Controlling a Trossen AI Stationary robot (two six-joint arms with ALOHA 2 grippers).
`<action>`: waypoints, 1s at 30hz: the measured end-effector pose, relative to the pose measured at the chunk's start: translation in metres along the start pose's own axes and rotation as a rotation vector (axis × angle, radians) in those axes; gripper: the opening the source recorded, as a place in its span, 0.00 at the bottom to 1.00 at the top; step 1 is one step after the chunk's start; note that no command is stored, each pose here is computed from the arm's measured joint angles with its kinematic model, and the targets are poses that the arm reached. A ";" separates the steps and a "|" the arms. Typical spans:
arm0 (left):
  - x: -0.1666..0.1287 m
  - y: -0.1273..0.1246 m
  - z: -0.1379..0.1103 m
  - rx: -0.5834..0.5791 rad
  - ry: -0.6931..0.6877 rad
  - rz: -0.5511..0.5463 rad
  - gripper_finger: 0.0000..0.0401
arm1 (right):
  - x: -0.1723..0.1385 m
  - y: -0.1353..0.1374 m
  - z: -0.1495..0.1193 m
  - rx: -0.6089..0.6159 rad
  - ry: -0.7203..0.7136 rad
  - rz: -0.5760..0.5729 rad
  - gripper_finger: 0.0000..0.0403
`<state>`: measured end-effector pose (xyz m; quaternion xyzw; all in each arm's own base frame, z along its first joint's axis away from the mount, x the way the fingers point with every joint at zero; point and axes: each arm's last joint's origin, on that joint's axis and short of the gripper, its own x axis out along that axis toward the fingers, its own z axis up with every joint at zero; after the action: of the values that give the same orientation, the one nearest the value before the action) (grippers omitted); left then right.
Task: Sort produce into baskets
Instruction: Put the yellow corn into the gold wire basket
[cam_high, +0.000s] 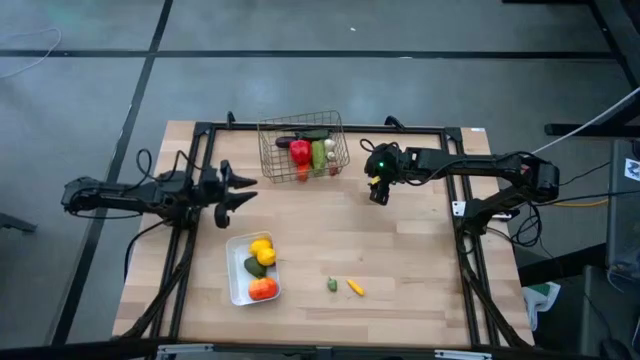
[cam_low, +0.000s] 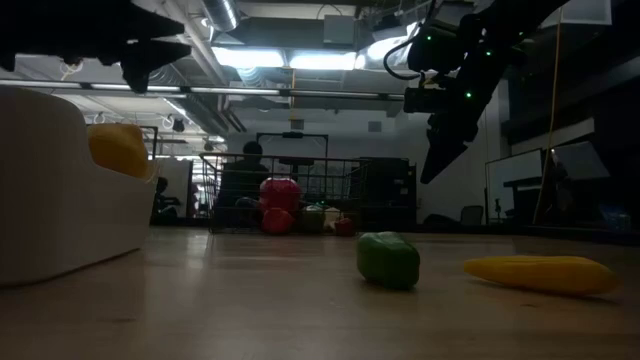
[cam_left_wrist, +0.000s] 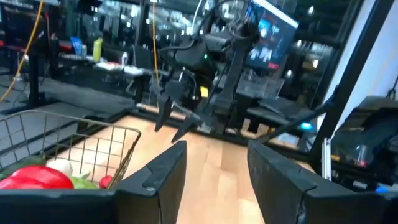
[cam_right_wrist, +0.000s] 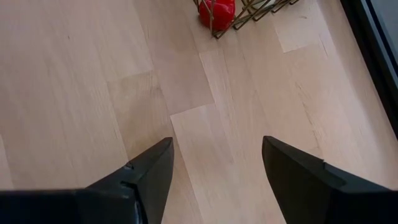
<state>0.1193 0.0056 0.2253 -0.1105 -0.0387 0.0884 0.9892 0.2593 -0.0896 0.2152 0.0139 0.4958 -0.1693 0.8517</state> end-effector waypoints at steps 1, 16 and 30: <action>-0.001 0.001 -0.003 -0.002 -0.014 -0.003 0.41 | 0.000 0.000 0.000 0.000 0.000 0.000 0.60; -0.014 0.012 -0.042 0.009 -0.072 -0.013 0.29 | -0.001 0.004 0.008 0.198 -0.074 0.166 0.60; -0.021 0.011 -0.035 0.152 -0.152 -0.034 0.20 | -0.009 0.050 0.010 0.316 -0.018 0.463 0.60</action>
<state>0.1001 0.0050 0.1875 -0.0274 -0.1086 0.0823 0.9903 0.2784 -0.0421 0.2205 0.2580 0.4391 -0.0456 0.8594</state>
